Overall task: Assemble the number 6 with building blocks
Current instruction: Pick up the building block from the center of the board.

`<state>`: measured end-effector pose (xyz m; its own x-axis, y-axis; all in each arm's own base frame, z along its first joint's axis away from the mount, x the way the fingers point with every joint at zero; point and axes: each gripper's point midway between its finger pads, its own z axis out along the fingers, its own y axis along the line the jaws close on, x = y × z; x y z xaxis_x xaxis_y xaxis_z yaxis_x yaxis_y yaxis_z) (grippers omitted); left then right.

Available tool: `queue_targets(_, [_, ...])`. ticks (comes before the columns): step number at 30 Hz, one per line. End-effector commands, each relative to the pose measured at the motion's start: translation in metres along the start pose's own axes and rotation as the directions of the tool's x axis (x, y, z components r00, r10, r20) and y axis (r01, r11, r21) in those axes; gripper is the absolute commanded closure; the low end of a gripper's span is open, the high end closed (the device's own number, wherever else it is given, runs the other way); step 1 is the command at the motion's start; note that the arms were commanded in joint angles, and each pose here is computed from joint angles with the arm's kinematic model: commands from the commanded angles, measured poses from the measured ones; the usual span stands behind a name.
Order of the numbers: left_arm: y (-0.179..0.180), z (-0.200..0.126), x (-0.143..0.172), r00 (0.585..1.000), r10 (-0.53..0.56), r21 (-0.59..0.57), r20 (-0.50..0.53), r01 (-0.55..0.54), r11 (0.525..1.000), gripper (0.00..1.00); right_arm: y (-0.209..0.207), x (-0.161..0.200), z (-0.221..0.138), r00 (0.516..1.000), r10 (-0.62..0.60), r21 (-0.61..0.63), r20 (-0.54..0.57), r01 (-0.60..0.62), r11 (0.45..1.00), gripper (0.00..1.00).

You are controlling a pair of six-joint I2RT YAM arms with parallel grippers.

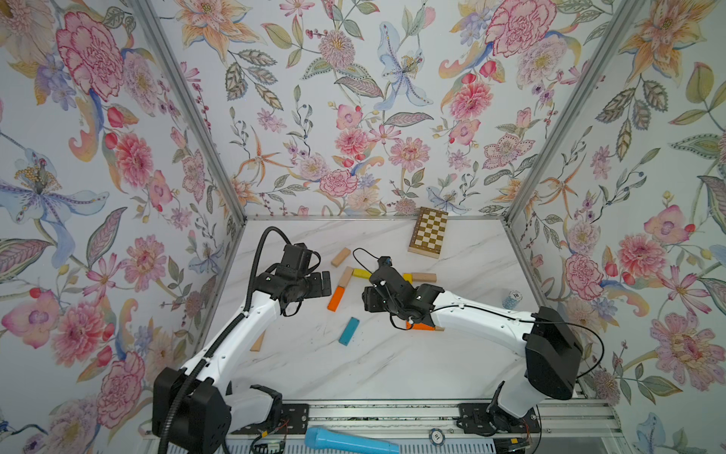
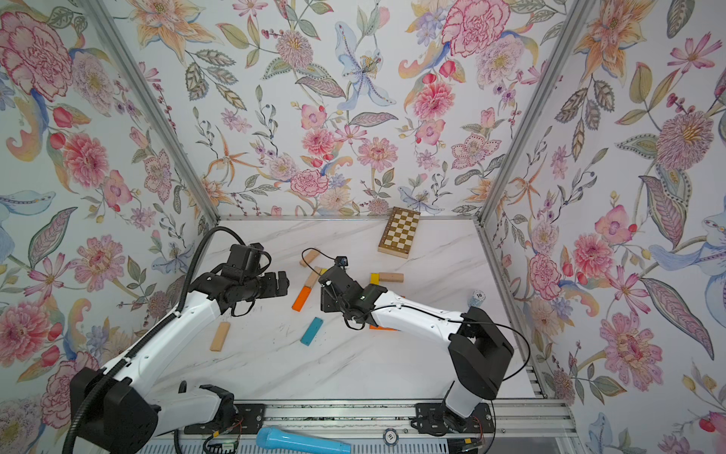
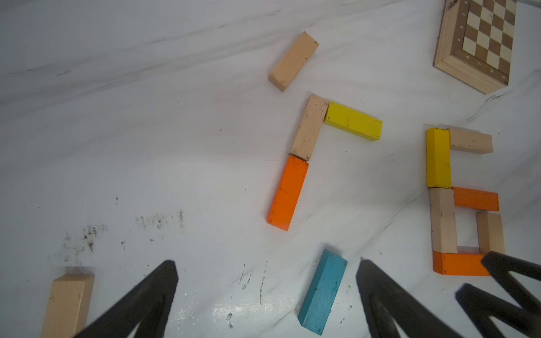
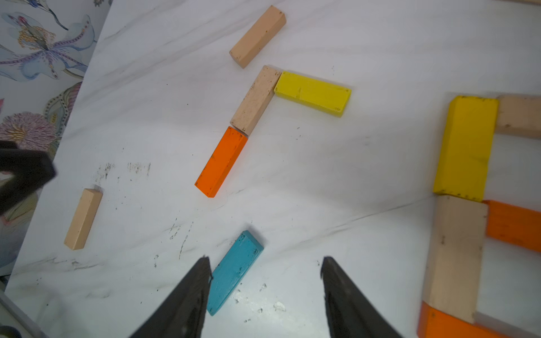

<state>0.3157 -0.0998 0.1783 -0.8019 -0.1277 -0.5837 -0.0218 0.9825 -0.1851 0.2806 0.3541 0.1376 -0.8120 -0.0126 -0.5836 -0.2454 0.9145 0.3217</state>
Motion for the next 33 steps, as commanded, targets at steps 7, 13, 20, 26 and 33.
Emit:
queue_targets(7, [0.075, -0.015, -0.008, 0.944, -0.286, -0.198, 0.167, 0.316, 0.928, 0.01, 0.008, 0.06, 0.034, 0.965, 0.132, 0.142, -0.225, -0.102, 0.985, 0.38])
queue_targets(13, [0.098, -0.023, -0.01, 0.897, -0.375, -0.22, 0.236, 0.425, 0.878, 0.01, 0.028, 0.073, 0.057, 0.939, 0.107, 0.158, -0.326, -0.058, 0.986, 0.38])
queue_targets(20, [0.094, -0.013, -0.001, 0.892, -0.411, -0.185, 0.191, 0.444, 0.877, 0.01, 0.035, 0.088, 0.064, 0.914, 0.088, 0.175, -0.397, -0.019, 0.984, 0.38])
queue_targets(26, [0.093, -0.016, -0.003, 0.89, -0.409, -0.171, 0.2, 0.443, 0.88, 0.01, 0.033, 0.106, 0.064, 0.892, 0.078, 0.19, -0.444, 0.008, 0.982, 0.38])
queue_targets(33, [0.094, -0.017, -0.005, 0.884, -0.419, -0.162, 0.209, 0.454, 0.876, 0.01, 0.038, 0.115, 0.077, 0.87, 0.082, 0.178, -0.486, 0.007, 0.984, 0.38])
